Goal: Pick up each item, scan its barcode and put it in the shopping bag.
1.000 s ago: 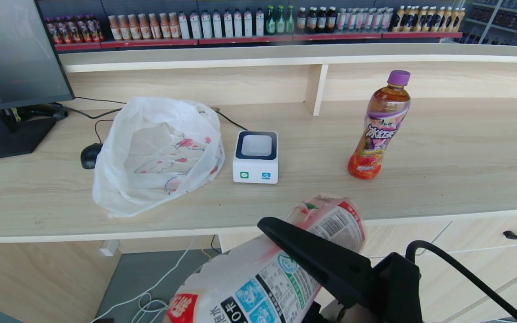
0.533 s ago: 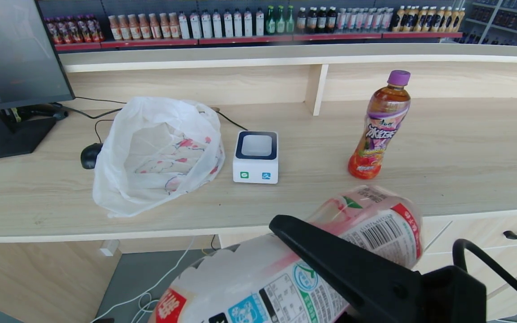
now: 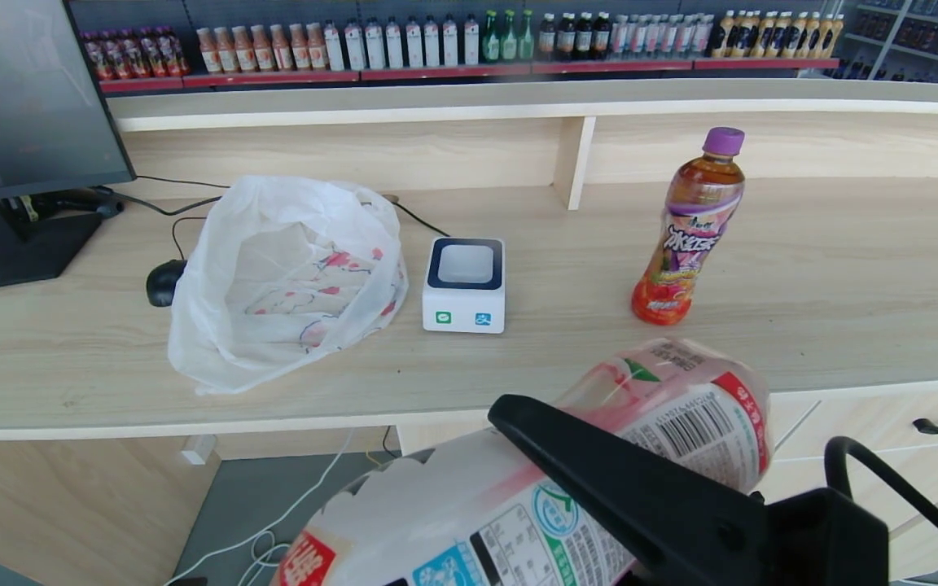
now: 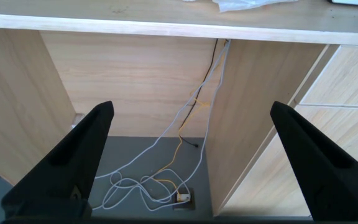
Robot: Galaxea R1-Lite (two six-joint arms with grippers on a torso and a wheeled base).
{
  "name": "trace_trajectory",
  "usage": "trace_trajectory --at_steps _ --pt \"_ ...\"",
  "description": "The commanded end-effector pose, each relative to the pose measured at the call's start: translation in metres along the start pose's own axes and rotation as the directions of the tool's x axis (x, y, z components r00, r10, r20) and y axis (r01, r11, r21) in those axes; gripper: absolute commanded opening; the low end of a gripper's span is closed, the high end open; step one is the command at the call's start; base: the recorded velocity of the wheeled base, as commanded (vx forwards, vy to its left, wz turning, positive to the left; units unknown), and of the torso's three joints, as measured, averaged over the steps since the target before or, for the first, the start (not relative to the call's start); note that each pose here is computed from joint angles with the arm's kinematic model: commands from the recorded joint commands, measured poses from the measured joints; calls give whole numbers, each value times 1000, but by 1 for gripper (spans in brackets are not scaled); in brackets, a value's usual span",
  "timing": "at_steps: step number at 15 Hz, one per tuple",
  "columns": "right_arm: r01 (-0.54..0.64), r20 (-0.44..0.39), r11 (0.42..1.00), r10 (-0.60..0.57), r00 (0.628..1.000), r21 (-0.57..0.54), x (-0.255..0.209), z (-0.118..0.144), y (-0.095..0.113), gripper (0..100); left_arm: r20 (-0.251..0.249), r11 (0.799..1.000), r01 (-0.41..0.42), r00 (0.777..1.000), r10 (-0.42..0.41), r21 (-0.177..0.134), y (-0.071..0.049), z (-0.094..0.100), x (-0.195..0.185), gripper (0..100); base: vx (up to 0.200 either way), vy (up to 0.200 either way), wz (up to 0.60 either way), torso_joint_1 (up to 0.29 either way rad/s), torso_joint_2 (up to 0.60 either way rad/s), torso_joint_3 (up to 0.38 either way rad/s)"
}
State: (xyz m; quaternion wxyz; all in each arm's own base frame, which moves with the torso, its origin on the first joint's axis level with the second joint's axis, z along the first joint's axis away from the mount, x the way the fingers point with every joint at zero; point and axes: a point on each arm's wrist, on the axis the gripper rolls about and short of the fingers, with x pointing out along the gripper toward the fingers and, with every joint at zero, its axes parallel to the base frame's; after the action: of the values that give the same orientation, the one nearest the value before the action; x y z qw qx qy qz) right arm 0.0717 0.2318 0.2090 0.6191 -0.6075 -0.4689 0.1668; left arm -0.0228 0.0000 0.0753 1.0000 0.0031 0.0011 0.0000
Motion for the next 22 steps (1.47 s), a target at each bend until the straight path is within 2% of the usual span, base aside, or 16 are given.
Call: trace_trajectory --at_steps 1,8,12,17,18,20,21,22 --pt "-2 0 1000 2 1000 0 1 1 1 0 1 1000 0 1000 0 0 0 0 0 100 0 0 0 0 0 0" --pt "-6 2 999 6 1000 34 0 1 2 0 1 1000 0 1000 0 0 0 0 0 100 0 0 0 0 0 0" --pt "-8 -25 988 12 1000 156 -1 -2 2 0 -1 1000 -2 1000 2 0 0 0 0 100 0 0 0 0 0 0" --pt "-27 -50 927 49 998 375 -5 -2 7 0 -1 1000 0 1000 0 0 0 0 0 100 0 0 0 0 0 0" --pt "-31 -56 896 62 997 442 -6 -2 10 0 -1 1000 0 1000 0 0 0 0 0 100 0 0 0 0 0 0" --pt "-57 -42 797 103 994 601 -13 -1 18 0 -1 1000 0 1000 0 0 0 0 0 100 0 0 0 0 0 0" --pt "-59 -41 785 107 993 617 -14 -1 19 0 -1 1000 0 1000 0 0 0 0 0 100 0 0 0 0 0 0" --pt "-71 -24 641 138 990 764 -18 1 26 0 1 1000 0 1000 0 0 0 0 0 100 0 0 0 0 0 0"
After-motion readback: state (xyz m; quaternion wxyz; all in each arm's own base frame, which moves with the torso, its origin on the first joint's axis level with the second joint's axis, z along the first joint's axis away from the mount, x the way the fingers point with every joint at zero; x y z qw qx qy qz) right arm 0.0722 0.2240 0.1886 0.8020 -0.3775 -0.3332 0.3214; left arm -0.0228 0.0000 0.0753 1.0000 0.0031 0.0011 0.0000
